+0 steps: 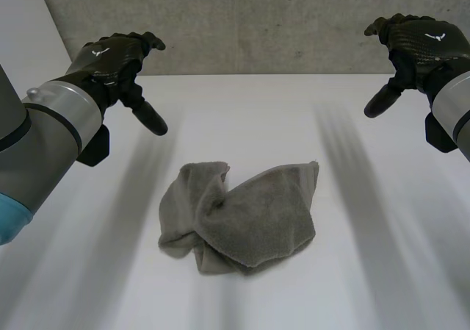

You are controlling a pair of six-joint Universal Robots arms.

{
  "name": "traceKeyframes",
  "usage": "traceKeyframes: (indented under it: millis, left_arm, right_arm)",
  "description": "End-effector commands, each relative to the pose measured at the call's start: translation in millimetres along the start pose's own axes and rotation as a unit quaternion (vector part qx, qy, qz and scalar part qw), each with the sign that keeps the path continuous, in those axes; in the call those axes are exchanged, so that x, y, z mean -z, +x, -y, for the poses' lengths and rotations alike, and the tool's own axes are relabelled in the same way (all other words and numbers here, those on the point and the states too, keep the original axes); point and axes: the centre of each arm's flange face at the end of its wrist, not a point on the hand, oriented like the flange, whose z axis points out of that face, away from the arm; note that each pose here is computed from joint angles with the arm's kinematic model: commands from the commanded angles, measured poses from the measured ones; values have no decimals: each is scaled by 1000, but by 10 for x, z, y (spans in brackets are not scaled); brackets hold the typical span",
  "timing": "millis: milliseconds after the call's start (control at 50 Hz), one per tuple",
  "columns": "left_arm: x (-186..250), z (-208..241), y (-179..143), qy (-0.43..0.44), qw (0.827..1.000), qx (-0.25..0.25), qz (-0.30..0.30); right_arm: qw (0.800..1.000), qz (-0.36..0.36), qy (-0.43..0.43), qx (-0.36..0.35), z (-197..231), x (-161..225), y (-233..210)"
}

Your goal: Fold the towel.

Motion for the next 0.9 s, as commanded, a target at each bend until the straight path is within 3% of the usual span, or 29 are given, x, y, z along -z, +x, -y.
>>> traceKeyframes:
  millis: [20,180,300,340,400,440,500,720,840,900]
  left_arm:
    - [0,-4,-1,0,1000,-2,-1]
    - [2,-30,6,0,1000,-6,-3]
    - [-129,-242,85,-21,997,-56,-46]
    - [-268,-494,155,-51,988,-114,-94]
    - [-320,-624,187,-63,980,-146,-117]
    - [-387,-838,225,-83,964,-201,-151]
    - [-394,-1045,241,-113,949,-234,-176]
    - [-283,-1557,272,-217,904,-276,-243]
    - [-365,-1473,274,-198,906,-290,-236]
    - [-526,-1228,276,-148,920,-294,-213]
  right_arm:
    - [1000,1,1,1,5,-2,4]
    - [999,36,-6,16,-56,-29,-74]
    - [987,140,-50,62,-435,-185,-263]
    - [979,178,-79,66,-684,-283,-351]
    - [972,197,-107,63,-945,-404,-402]
    - [969,205,-120,62,-1066,-451,-447]
    - [963,219,-148,60,-1294,-509,-529]
    - [932,262,-220,123,-1751,-485,-718]
    - [937,257,-196,130,-1648,-565,-711]
    - [950,234,-158,129,-1474,-694,-686]
